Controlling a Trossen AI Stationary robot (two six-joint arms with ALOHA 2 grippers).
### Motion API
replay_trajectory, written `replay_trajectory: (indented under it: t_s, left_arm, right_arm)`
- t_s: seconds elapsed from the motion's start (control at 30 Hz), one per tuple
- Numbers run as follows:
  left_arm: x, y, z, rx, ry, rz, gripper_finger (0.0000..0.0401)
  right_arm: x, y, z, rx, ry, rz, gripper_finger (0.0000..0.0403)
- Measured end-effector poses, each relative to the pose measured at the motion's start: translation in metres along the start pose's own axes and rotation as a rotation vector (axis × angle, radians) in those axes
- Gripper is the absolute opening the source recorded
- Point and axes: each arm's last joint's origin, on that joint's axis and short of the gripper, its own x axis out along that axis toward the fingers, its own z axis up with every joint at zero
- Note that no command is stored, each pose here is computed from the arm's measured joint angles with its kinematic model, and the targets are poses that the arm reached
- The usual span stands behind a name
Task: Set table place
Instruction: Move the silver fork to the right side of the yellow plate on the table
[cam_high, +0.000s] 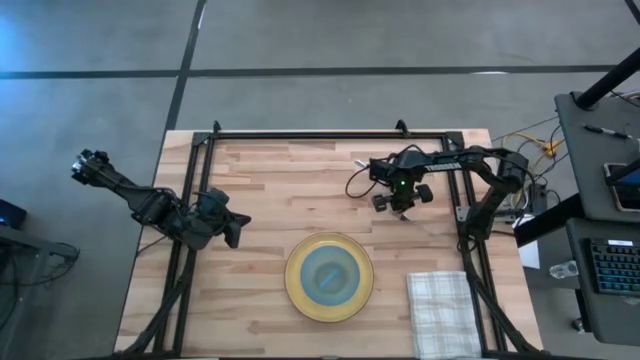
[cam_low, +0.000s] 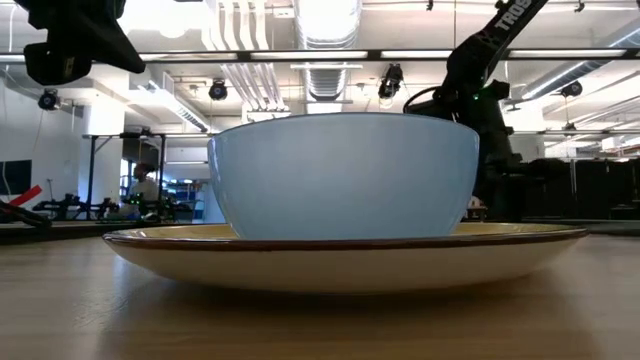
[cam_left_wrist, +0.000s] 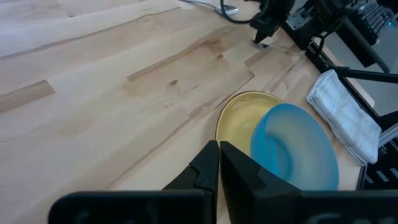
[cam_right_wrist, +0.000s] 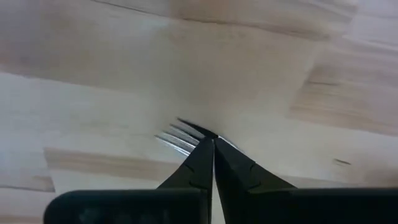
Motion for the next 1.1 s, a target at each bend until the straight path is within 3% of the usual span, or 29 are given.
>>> replay_trajectory:
  t_s: [0.27, 0.47, 0.73, 0.97, 1.1]
  left_arm:
    - [0.000, 0.000, 0.000, -0.001, 0.001, -0.001, 0.0000]
    - [0.000, 0.000, 0.000, 0.000, 0.001, 0.000, 0.0000]
    - [0.000, 0.000, 0.000, -0.001, 0.000, 0.000, 0.0000]
    - [0.000, 0.000, 0.000, -0.002, 0.000, -0.001, 0.0000]
    - [0.000, 0.000, 0.000, -0.001, -0.001, 0.000, 0.0000]
  right_arm:
    - [0.010, 0.007, 0.004, -0.006, 0.019, -0.002, 0.0009]
    - [0.006, 0.016, 0.011, 0.023, -0.045, 0.042, 0.0009]
    - [0.007, 0.019, 0.020, 0.193, -0.121, 0.128, 0.0009]
    - [0.004, 0.018, 0.019, 0.336, -0.176, 0.122, 0.0009]
    - [0.002, 0.017, 0.008, 0.417, -0.226, 0.055, 0.0009]
